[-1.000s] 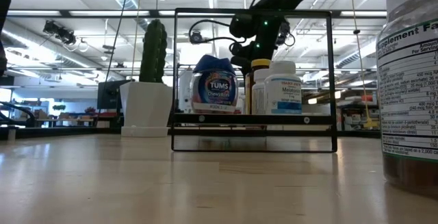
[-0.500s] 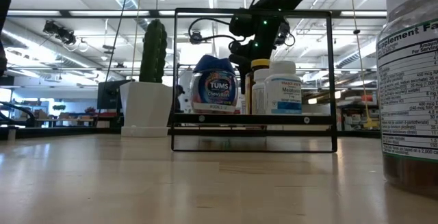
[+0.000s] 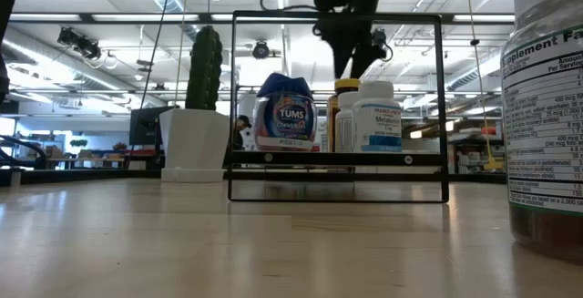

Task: Pick and place medicine bottles onto shelf by color
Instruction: Adjust the large orange medicine bottle on the shelf

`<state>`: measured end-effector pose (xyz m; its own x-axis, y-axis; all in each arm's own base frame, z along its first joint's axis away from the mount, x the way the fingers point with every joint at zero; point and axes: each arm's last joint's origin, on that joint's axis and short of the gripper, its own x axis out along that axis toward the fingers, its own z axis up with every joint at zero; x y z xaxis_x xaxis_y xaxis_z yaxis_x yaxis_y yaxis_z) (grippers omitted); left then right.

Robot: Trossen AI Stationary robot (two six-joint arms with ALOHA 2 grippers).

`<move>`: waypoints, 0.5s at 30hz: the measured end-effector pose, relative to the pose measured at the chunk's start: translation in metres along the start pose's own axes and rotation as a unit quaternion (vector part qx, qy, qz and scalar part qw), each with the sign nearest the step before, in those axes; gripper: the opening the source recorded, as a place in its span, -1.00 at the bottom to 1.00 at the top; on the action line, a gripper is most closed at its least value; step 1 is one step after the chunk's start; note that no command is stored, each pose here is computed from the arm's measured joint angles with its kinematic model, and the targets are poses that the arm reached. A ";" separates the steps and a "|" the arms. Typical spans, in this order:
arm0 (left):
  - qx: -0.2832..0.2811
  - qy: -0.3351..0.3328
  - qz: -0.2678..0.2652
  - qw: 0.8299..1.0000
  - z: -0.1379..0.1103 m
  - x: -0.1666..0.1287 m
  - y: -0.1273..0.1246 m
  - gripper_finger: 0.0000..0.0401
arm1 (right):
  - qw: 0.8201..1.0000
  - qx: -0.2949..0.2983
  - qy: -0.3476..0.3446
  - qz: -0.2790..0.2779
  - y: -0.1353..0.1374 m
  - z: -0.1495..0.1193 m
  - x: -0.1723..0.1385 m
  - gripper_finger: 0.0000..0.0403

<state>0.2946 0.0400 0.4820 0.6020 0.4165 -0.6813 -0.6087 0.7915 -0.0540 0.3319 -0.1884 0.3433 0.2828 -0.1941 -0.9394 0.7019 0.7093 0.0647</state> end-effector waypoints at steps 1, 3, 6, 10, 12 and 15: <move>0.000 0.000 0.000 1.000 0.000 0.000 0.000 0.35 | 1.000 0.005 0.018 0.010 0.000 -0.003 -0.006 0.19; 0.000 0.000 0.000 1.000 0.000 0.000 0.000 0.35 | 0.998 0.012 0.055 0.030 0.001 -0.010 -0.014 0.19; 0.001 0.000 0.000 1.000 0.000 0.000 0.000 0.35 | 0.993 0.015 0.112 0.042 0.005 -0.021 -0.018 0.19; 0.016 0.000 0.000 1.000 0.000 0.000 0.000 0.35 | 0.989 0.009 0.130 0.062 0.018 -0.027 -0.015 0.19; 0.017 0.000 0.000 1.000 0.000 0.000 0.000 0.35 | 0.989 0.008 0.132 0.069 0.025 -0.030 -0.017 0.19; 0.019 0.000 0.000 1.000 0.000 0.000 0.000 0.35 | 0.988 -0.002 0.134 0.071 0.035 -0.034 -0.018 0.19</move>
<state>0.2946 0.0401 0.4820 0.6020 0.4167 -0.6811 -0.5890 0.8077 -0.0263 0.3294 -0.1366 0.3513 0.1945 0.0947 -0.9763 0.6647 0.7192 0.2022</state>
